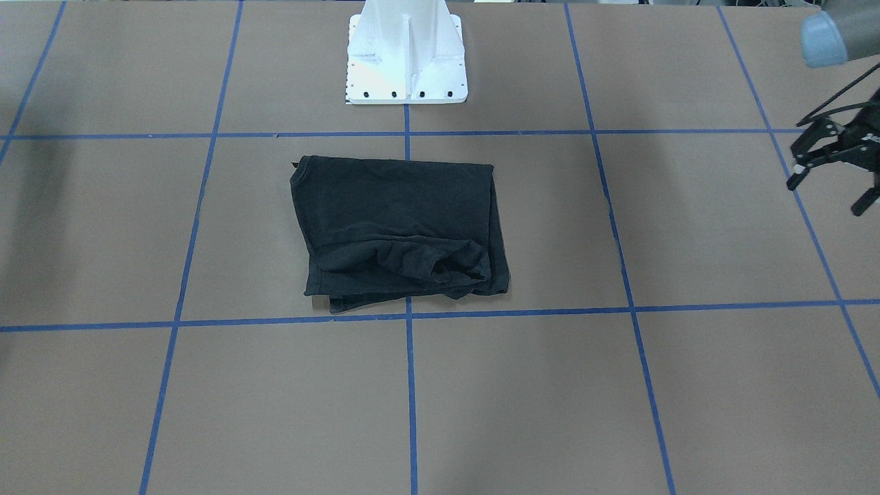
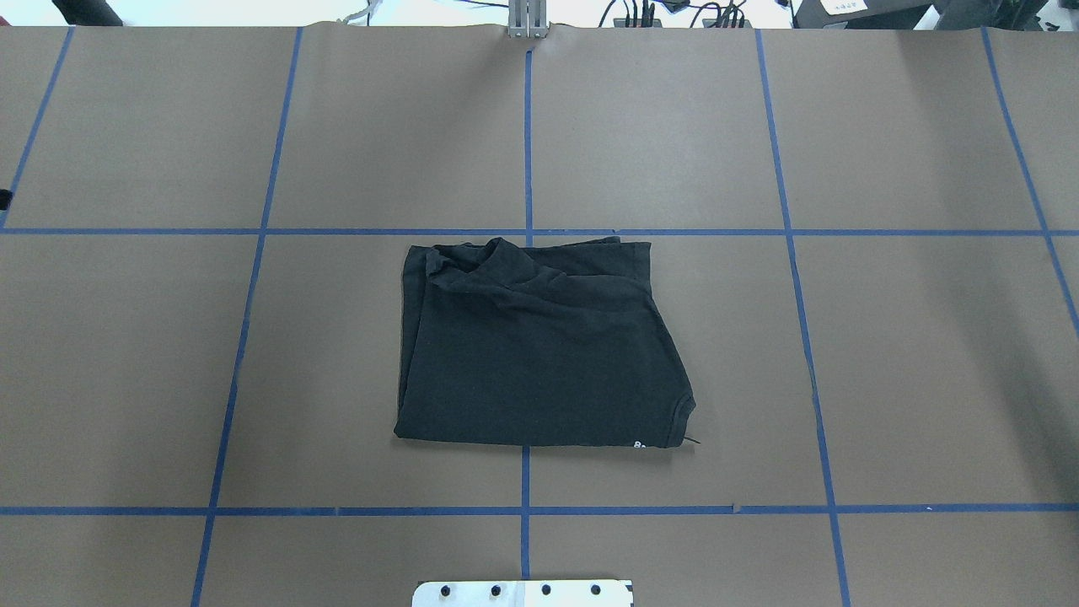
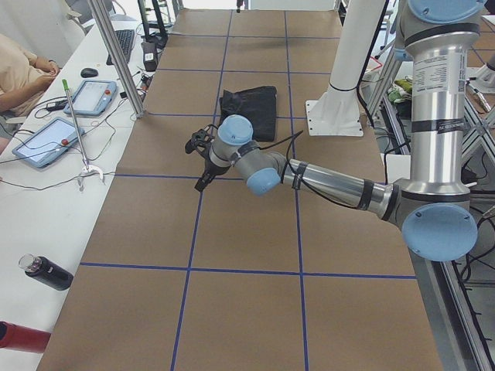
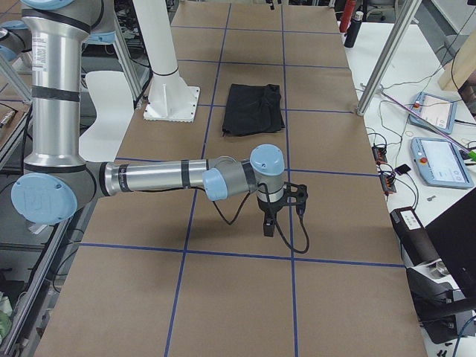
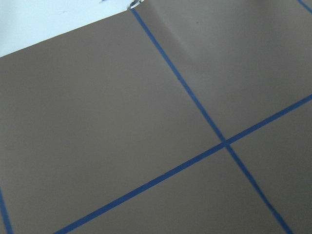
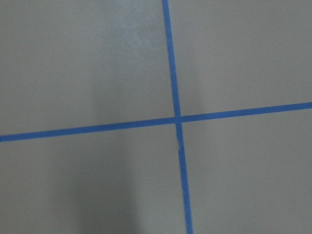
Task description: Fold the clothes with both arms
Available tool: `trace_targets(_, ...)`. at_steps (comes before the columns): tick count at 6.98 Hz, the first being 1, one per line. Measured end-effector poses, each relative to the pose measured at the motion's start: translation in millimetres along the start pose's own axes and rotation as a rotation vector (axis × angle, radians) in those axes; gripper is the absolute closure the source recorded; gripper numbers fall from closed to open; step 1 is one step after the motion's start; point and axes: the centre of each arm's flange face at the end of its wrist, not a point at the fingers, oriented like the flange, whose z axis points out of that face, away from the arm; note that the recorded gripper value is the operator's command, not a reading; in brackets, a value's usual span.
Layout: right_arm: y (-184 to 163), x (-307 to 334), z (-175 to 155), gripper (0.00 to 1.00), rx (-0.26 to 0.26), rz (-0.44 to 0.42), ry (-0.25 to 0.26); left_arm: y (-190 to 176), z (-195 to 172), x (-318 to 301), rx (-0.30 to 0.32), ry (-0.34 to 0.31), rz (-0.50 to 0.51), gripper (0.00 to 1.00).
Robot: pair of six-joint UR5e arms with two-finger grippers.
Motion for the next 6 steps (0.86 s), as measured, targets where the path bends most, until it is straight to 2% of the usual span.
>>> trace_targets(2, 20, 51, -16, 0.0, -0.053, -0.109, -0.025, 24, -23, -54, -0.05, -0.01, -0.009, 0.0)
trace_targets(4, 28, 64, -22, 0.0, -0.056, -0.127, -0.041, 33, -38, -78, -0.099, -0.041, -0.094, 0.0)
trace_targets(6, 29, 66, -21, 0.0, -0.056, -0.129, -0.038, 50, -52, -83, -0.098, -0.074, -0.12, 0.0)
